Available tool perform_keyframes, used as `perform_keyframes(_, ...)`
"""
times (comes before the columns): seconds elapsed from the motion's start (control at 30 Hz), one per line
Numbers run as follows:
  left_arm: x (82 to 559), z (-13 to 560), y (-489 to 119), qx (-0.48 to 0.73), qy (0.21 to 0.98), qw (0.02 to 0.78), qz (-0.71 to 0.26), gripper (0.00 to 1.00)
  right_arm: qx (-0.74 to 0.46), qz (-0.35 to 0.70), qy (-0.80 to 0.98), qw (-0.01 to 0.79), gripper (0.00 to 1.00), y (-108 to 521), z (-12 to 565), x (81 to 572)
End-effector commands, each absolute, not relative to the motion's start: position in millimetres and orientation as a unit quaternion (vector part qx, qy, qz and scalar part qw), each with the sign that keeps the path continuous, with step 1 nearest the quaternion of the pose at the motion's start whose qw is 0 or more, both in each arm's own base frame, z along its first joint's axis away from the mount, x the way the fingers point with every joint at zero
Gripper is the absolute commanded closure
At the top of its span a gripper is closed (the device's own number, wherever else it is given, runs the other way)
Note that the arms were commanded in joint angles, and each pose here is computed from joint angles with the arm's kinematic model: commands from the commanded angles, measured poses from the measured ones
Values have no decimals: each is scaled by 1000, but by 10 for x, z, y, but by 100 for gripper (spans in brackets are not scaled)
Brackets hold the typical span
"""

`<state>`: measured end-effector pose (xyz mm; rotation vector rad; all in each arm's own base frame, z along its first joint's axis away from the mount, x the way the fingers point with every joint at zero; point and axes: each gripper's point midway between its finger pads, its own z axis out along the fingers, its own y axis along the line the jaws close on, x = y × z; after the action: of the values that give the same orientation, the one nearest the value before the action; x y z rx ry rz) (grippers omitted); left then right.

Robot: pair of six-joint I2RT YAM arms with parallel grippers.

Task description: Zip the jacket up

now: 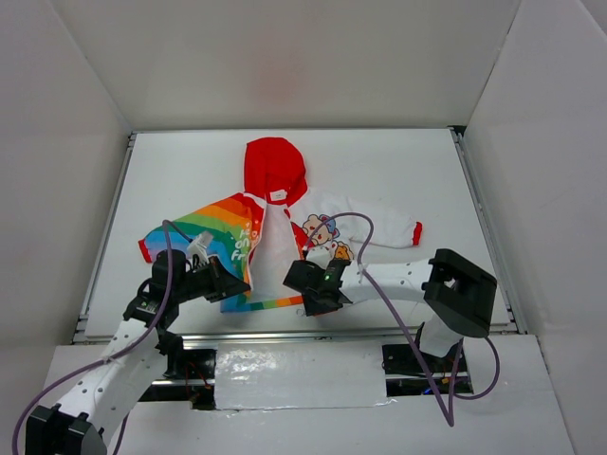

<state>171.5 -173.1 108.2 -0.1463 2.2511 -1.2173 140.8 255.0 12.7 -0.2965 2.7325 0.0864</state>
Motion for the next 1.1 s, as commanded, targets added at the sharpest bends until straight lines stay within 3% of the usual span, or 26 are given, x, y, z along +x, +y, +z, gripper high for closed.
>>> perform_keyframes(0.0,1723,1203,-1774,-27,827,305,-472,100,-110,8,975,191,48,2512,15,1397)
perform_keyframes(0.1,1718,1207,-1777,-25,826,305,-473,100,-111,1,977,180,51,2481,-79,1356)
perform_keyframes(0.3,1714,1204,-1776,-25,826,305,-473,100,-114,11,980,160,71,2481,-209,1249)
perform_keyframes(0.47,1710,1207,-1776,-25,826,306,-473,100,-116,19,980,159,81,2518,-211,1236)
perform_keyframes(0.5,1713,1204,-1772,-27,826,306,-473,100,-115,19,980,159,98,2516,-208,1238)
perform_keyframes(0.67,1718,1203,-1769,-27,827,306,-471,100,-118,42,979,161,100,2587,-173,1230)
perform_keyframes(1.07,1746,1355,-1831,-19,801,326,-501,100,-54,298,912,275,100,3109,571,1413)
